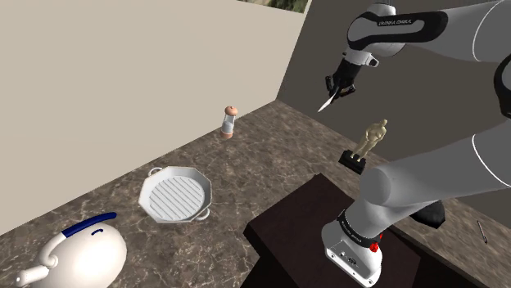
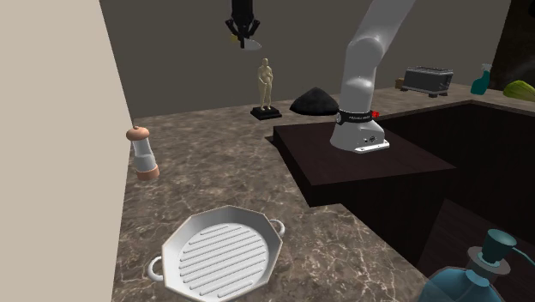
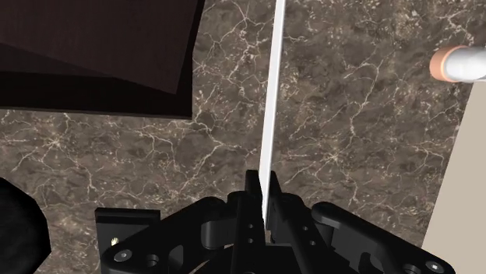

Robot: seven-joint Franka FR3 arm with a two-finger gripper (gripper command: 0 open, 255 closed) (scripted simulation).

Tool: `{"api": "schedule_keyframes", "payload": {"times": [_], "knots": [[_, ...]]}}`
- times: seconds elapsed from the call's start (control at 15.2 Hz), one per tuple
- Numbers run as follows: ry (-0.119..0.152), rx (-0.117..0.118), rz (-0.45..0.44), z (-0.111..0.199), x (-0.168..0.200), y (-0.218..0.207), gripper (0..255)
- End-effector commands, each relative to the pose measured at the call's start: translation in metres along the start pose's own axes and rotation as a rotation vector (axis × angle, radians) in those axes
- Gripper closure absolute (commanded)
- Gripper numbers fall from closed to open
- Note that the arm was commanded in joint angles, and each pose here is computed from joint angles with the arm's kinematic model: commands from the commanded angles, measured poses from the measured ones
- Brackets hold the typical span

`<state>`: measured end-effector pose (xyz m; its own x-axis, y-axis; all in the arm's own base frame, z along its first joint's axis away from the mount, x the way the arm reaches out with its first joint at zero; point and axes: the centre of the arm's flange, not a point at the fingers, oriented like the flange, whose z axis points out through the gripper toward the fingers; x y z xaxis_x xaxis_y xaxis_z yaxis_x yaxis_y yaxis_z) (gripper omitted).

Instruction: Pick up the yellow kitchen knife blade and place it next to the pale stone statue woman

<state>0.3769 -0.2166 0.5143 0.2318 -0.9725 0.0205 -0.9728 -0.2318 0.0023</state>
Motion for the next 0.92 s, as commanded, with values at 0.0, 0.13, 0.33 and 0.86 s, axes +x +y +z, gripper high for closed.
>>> {"api": "schedule_keyframes", "payload": {"times": [0.0,0.13,0.33,0.86], "knots": [[0.0,0.0,-0.001,0.0,0.025,0.012,255],[0.0,0.0,-0.001,0.001,0.049,0.022,255],[0.0,0.0,-0.001,0.002,0.086,0.037,255],[0.0,0.0,-0.001,0.004,0.183,0.078,255]]}}
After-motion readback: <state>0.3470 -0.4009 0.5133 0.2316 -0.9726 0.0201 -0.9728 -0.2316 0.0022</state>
